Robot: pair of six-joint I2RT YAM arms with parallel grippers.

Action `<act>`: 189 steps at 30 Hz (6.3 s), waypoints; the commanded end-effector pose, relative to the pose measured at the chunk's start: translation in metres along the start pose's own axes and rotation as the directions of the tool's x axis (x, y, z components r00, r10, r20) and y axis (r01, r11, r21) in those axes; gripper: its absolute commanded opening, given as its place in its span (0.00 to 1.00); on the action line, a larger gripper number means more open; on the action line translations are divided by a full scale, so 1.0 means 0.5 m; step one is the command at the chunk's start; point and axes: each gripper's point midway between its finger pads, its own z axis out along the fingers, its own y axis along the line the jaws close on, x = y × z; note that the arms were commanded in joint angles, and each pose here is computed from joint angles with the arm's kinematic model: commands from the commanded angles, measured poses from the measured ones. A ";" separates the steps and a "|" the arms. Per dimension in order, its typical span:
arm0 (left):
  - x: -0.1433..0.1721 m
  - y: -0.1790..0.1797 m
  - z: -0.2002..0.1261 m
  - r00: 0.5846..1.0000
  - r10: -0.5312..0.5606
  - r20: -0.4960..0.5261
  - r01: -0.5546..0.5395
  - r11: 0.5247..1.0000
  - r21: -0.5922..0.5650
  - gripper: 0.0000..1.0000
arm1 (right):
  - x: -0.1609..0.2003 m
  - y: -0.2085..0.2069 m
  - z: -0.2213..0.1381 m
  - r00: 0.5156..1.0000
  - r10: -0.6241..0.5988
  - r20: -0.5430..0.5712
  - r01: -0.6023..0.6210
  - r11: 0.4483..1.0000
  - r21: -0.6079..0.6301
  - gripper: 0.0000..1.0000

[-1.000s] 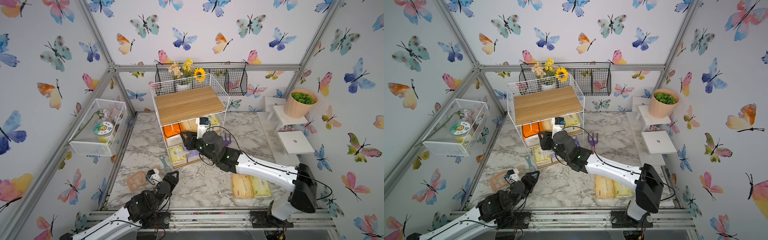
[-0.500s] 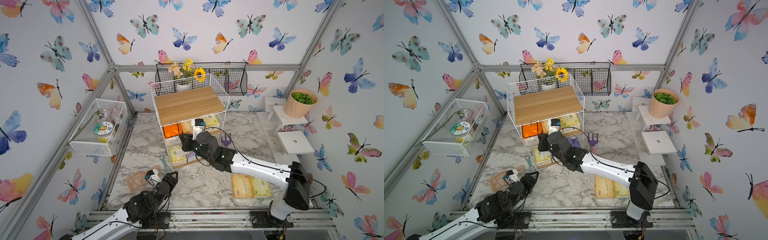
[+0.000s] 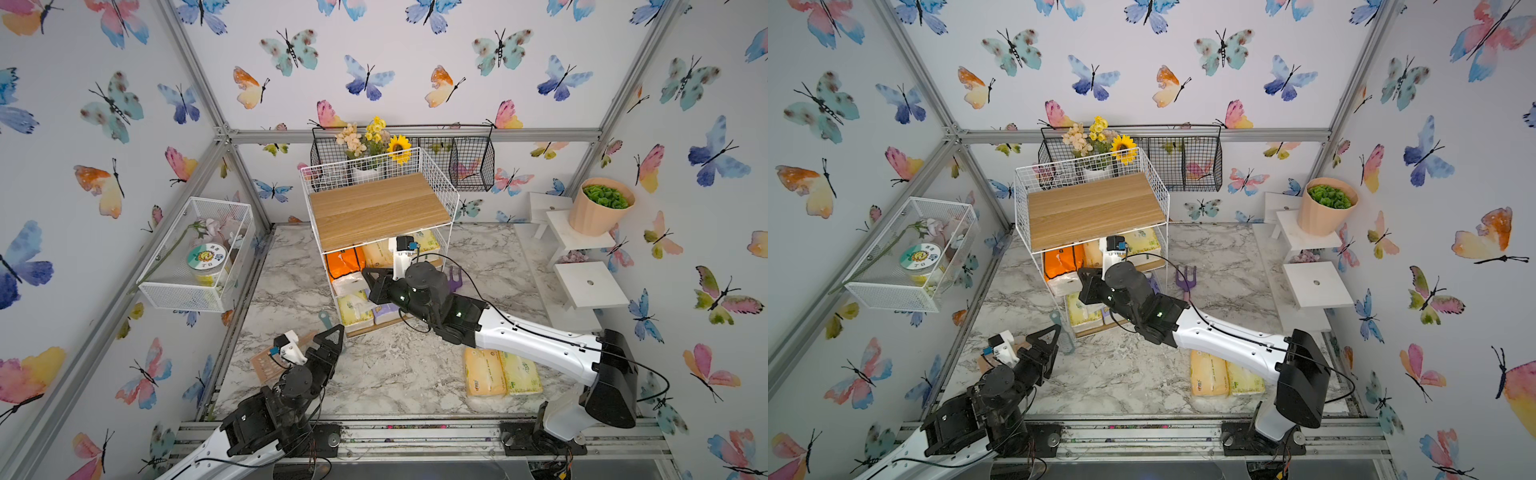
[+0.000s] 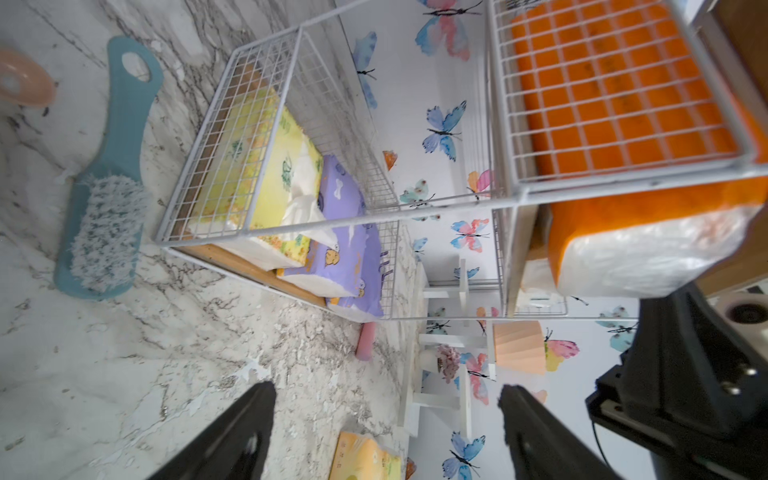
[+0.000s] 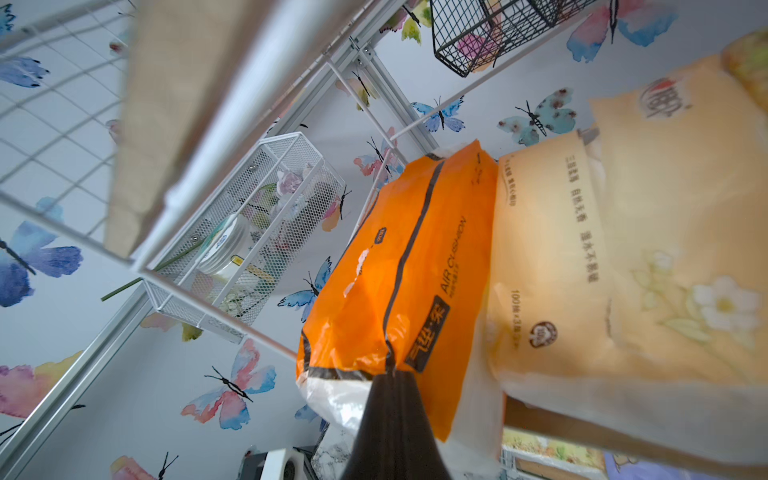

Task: Remove the tissue boxes from the shelf
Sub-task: Pick up a box of tissues from the shelf, then place the box of tissues at the center of the board, then move the box of tissues to the center of the board.

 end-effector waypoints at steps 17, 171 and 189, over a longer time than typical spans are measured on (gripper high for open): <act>-0.029 -0.186 -0.020 0.996 -0.087 0.033 0.075 0.958 0.277 0.99 | 0.017 0.024 -0.051 0.999 -0.005 -0.040 0.003 0.998 -0.067 0.01; 0.358 0.181 0.077 0.873 0.349 -0.341 -0.459 0.824 -0.331 1.00 | 0.031 -0.166 -0.295 0.989 -0.114 -0.097 0.139 0.940 0.310 0.52; 0.497 0.108 0.066 0.627 0.357 -0.692 -0.411 0.907 0.096 0.67 | 0.063 -0.170 -0.281 0.978 -0.116 -0.175 0.166 0.937 0.307 0.52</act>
